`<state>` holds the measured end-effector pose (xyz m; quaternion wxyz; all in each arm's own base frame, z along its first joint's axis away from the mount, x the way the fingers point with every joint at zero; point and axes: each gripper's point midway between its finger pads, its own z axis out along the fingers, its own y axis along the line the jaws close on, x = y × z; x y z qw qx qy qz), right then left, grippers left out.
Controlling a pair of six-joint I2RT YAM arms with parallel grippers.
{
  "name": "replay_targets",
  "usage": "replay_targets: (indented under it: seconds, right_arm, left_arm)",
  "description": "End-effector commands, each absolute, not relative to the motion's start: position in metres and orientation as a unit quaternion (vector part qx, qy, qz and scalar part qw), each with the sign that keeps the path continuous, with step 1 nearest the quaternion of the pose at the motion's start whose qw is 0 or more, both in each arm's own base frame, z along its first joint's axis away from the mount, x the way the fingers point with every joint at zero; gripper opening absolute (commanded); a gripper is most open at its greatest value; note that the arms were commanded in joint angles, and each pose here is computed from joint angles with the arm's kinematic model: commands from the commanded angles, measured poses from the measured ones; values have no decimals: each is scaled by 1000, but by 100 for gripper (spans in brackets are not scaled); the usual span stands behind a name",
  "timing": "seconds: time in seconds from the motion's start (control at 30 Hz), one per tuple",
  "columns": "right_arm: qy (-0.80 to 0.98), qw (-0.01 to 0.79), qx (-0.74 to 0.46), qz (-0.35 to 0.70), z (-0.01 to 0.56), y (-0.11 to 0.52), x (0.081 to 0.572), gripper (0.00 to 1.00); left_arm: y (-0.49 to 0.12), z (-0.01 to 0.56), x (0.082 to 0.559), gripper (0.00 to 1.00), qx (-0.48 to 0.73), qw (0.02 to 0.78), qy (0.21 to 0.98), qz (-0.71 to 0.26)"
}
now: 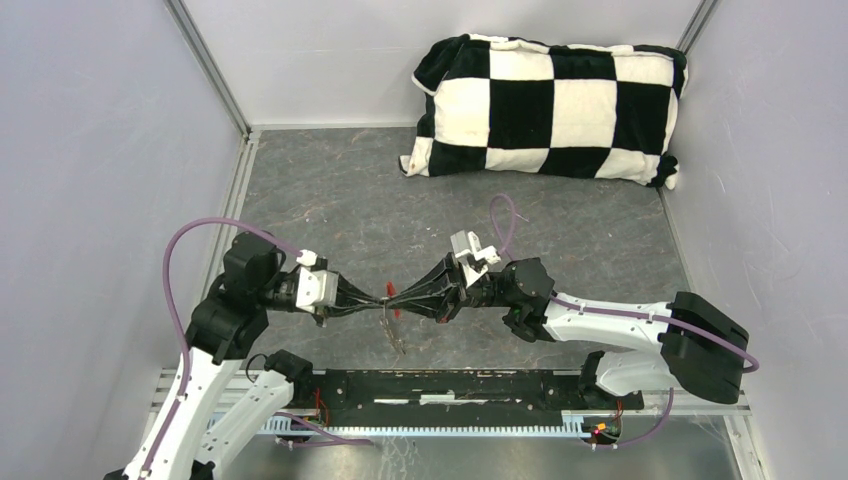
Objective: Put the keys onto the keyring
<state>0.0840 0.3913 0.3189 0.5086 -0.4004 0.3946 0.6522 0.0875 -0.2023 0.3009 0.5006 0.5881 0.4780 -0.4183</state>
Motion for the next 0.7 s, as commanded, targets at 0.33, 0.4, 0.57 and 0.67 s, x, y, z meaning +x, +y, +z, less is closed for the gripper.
replay_targets:
  seconds: [0.33,0.4,0.57,0.67]
  right_arm:
    - [370,514,-399,663,335,383,81,0]
    - [366,512,-398,667,337,383,80,1]
    - [364,509,-399,671,337,383,79,0]
    - [366,508,-399,670,335,383,79,0]
  left_arm:
    - [-205,305,82,18,593,491,466,-436]
    - [-206,308,82,18,586,492,469,-442]
    - [-208,317,86,22,571,503,472,-446]
    - [-208,321,86,24,567,503,473,-448]
